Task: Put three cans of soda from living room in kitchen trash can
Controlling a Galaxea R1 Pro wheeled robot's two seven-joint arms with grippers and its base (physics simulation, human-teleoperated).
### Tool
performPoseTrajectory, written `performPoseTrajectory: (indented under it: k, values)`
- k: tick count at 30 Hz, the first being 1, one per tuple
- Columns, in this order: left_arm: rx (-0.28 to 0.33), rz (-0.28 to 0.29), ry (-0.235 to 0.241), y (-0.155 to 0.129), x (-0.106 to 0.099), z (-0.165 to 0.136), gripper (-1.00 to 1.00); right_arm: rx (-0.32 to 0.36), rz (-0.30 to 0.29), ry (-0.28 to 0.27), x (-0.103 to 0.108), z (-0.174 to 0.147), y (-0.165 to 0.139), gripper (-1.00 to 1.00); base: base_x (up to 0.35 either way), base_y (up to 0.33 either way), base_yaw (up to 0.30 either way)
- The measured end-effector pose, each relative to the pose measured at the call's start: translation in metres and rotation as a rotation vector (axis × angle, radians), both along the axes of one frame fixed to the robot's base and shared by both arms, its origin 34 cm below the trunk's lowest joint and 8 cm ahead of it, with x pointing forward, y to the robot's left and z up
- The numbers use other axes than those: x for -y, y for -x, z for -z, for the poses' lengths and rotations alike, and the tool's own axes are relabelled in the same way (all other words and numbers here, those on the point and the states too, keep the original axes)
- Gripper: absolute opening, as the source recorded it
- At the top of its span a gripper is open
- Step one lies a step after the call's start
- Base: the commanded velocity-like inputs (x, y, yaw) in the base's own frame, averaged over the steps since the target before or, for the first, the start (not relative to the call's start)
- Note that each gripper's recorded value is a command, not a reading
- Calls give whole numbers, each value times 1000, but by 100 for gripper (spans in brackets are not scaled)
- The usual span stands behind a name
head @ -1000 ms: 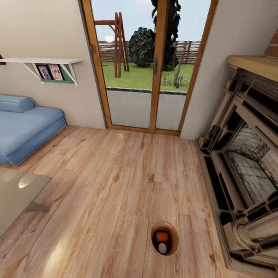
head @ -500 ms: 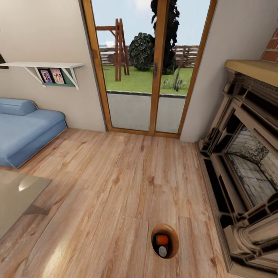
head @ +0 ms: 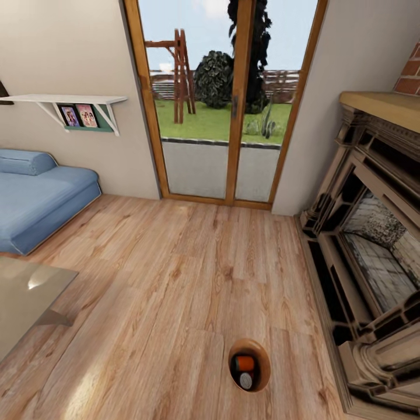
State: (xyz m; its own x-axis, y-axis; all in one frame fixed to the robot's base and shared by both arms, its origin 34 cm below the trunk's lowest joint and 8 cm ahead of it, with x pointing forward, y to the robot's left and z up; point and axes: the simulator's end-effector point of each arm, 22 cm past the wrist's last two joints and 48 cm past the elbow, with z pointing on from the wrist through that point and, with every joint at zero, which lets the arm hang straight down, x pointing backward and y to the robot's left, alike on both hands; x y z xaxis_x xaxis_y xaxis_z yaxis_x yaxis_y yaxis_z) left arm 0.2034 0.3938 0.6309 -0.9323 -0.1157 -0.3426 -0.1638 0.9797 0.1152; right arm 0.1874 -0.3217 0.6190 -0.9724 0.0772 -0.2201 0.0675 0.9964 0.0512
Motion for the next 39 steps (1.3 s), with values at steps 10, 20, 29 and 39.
performPoseTrajectory:
  k: [10, 20, 29, 39]
  values:
    - [-5, 5, 3, 1, 9, 2, 100, 0, 9, -5, -5, 0, 0, 100, 0, 0, 0]
    - [-9, 3, 13, 3, 18, 4, 100, -3, 0, -4, -5, 1, 2, 100, 0, 0, 0]
    - [-9, 0, 20, 3, 23, 4, 100, -74, 9, -25, -14, 2, 35, 100, 0, 0, 0]
    - [-9, -1, 21, 3, 24, 5, 100, -165, 28, -48, -25, 1, 78, 100, 0, 0, 0]
